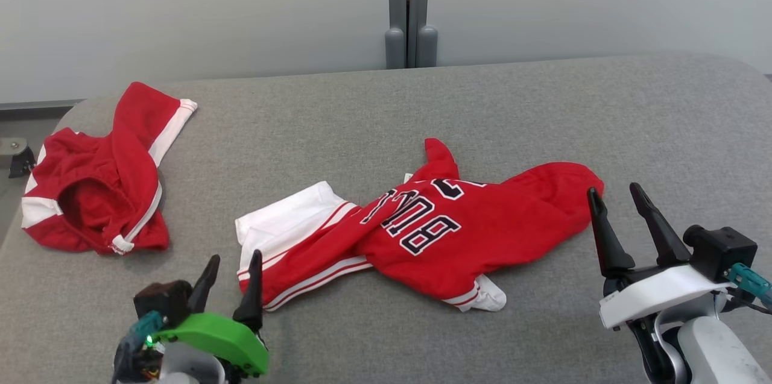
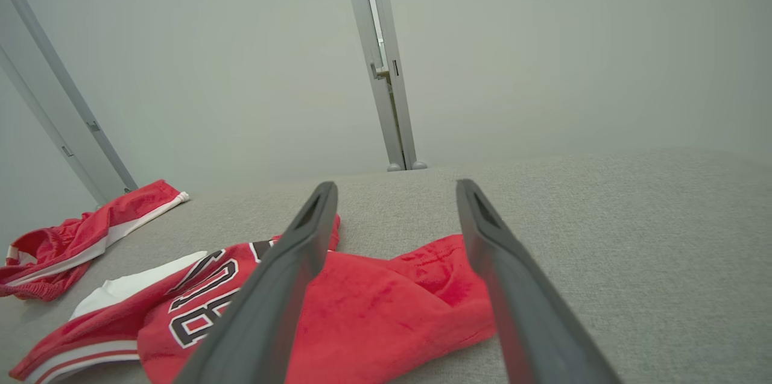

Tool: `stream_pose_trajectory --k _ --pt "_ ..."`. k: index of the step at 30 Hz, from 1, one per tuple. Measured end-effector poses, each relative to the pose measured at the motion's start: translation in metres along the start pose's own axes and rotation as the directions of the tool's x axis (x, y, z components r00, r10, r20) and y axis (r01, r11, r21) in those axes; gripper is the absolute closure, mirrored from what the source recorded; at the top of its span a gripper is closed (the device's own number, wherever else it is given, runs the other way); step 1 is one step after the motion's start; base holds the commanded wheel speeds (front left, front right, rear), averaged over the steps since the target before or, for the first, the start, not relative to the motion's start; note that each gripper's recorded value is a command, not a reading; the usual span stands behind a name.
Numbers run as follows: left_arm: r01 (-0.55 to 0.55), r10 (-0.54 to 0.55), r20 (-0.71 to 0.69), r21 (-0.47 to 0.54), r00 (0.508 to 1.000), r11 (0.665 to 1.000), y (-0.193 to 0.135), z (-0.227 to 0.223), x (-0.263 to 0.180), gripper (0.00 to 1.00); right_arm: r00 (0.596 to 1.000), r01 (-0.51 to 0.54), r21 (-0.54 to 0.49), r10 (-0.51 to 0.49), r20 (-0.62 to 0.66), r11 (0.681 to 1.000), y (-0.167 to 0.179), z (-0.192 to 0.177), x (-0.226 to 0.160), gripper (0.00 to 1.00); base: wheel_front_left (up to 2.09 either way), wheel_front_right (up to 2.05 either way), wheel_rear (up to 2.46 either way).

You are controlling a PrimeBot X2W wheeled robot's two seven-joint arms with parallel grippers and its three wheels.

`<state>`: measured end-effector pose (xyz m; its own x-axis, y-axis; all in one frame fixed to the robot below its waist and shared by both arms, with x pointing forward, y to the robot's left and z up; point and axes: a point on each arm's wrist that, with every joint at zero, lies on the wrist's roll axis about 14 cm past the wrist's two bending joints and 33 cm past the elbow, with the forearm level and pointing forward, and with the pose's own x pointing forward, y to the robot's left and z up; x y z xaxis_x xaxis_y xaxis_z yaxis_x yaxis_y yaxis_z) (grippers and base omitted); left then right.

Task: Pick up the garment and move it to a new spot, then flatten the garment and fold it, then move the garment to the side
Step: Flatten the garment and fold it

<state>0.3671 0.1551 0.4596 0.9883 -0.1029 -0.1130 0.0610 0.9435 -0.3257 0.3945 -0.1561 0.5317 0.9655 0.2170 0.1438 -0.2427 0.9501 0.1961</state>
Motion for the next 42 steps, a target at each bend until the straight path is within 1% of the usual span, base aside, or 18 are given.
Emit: stream_pose_trajectory --k 4,6,8,10,13,18,20,23,25,26,27,28,29,32,35,38,40,42 --pt "-0.028 0.032 -0.157 0.029 0.987 0.999 0.022 -0.005 0.012 0.00 1.000 0.016 0.003 -0.016 0.018 1.000 -0.003 0.006 0.000 0.00 0.00 0.00 0.00" --pt "-0.056 0.043 -0.290 -0.036 0.956 0.998 0.027 -0.020 0.014 0.00 0.999 0.030 0.011 -0.031 0.030 0.999 -0.006 0.009 0.000 0.00 0.00 0.00 0.00" --pt "-0.099 0.041 -0.425 -0.116 0.904 0.988 0.032 -0.039 0.011 0.00 0.998 0.044 0.017 -0.044 0.033 0.999 -0.009 0.009 -0.002 0.00 0.00 0.00 0.00" --pt "-0.160 0.022 -0.521 -0.221 0.854 0.962 0.037 -0.048 0.011 0.00 0.998 0.055 0.024 -0.056 0.033 0.998 -0.011 0.008 -0.003 0.00 0.00 0.00 0.00" --pt "-0.188 -0.070 -0.620 -0.341 0.781 0.921 0.026 -0.059 0.014 0.00 0.997 0.070 0.039 -0.071 0.038 0.997 -0.012 0.008 -0.001 0.00 0.00 0.00 0.00" --pt "-0.207 -0.128 -0.719 -0.359 0.683 0.910 0.022 -0.069 0.020 0.00 0.995 0.095 0.050 -0.096 0.035 0.994 -0.018 0.006 0.000 0.00 0.00 0.00 0.00" --pt "-0.227 -0.141 -0.761 -0.356 0.633 0.906 0.021 -0.076 0.020 0.00 0.994 0.105 0.055 -0.107 0.037 0.993 -0.021 0.006 0.001 0.00 0.00 0.00 0.00" --pt "-0.235 -0.157 -0.818 -0.335 0.553 0.913 0.020 -0.084 0.018 0.00 0.991 0.130 0.060 -0.132 0.023 0.990 -0.028 0.001 -0.002 0.00 0.00 0.00 0.00" --pt "-0.237 -0.172 -0.833 -0.338 0.526 0.911 0.019 -0.086 0.020 0.00 0.989 0.148 0.062 -0.150 0.019 0.987 -0.033 0.000 -0.005 0.00 0.00 0.00 0.00" --pt "-0.239 -0.189 -0.831 -0.355 0.523 0.904 0.016 -0.086 0.022 0.16 0.987 0.157 0.062 -0.158 0.017 0.986 -0.036 0.000 -0.006 0.00 0.00 0.00 0.00" --pt "-0.237 -0.199 -0.830 -0.365 0.521 0.900 0.014 -0.086 0.025 0.48 0.986 0.164 0.062 -0.166 0.017 0.984 -0.038 -0.001 -0.007 0.00 0.00 0.00 0.00" --pt "-0.233 -0.208 -0.831 -0.370 0.516 0.900 0.011 -0.086 0.026 0.93 0.985 0.169 0.063 -0.171 0.016 0.984 -0.039 -0.001 -0.007 0.00 0.00 0.00 0.00" --pt "-0.229 -0.220 -0.834 -0.376 0.507 0.898 0.008 -0.088 0.027 1.00 0.984 0.175 0.064 -0.176 0.015 0.982 -0.040 -0.001 -0.008 0.00 0.00 0.00 0.00" --pt "-0.200 -0.245 -0.843 -0.377 0.480 0.904 0.000 -0.091 0.027 1.00 0.982 0.185 0.068 -0.187 0.013 0.980 -0.042 -0.002 -0.010 0.00 0.00 0.00 0.00" --pt "-0.157 -0.241 -0.841 -0.355 0.485 0.922 -0.003 -0.085 0.030 1.00 0.981 0.190 0.068 -0.192 0.016 0.979 -0.044 -0.001 -0.012 0.00 0.00 0.00 0.00" --pt "-0.082 -0.228 -0.818 -0.317 0.529 0.945 -0.005 -0.063 0.046 1.00 0.981 0.191 0.066 -0.193 0.021 0.979 -0.044 0.001 -0.012 0.00 0.00 0.00 0.00" --pt "-0.002 -0.204 -0.798 -0.249 0.568 0.969 -0.008 -0.042 0.062 1.00 0.981 0.192 0.063 -0.193 0.023 0.979 -0.045 0.002 -0.013 0.00 0.00 0.00 0.00" --pt "0.061 -0.207 -0.767 -0.214 0.608 0.975 -0.016 -0.019 0.078 1.00 0.980 0.194 0.059 -0.196 0.023 0.979 -0.047 0.002 -0.014 0.00 0.00 0.00 0.00"
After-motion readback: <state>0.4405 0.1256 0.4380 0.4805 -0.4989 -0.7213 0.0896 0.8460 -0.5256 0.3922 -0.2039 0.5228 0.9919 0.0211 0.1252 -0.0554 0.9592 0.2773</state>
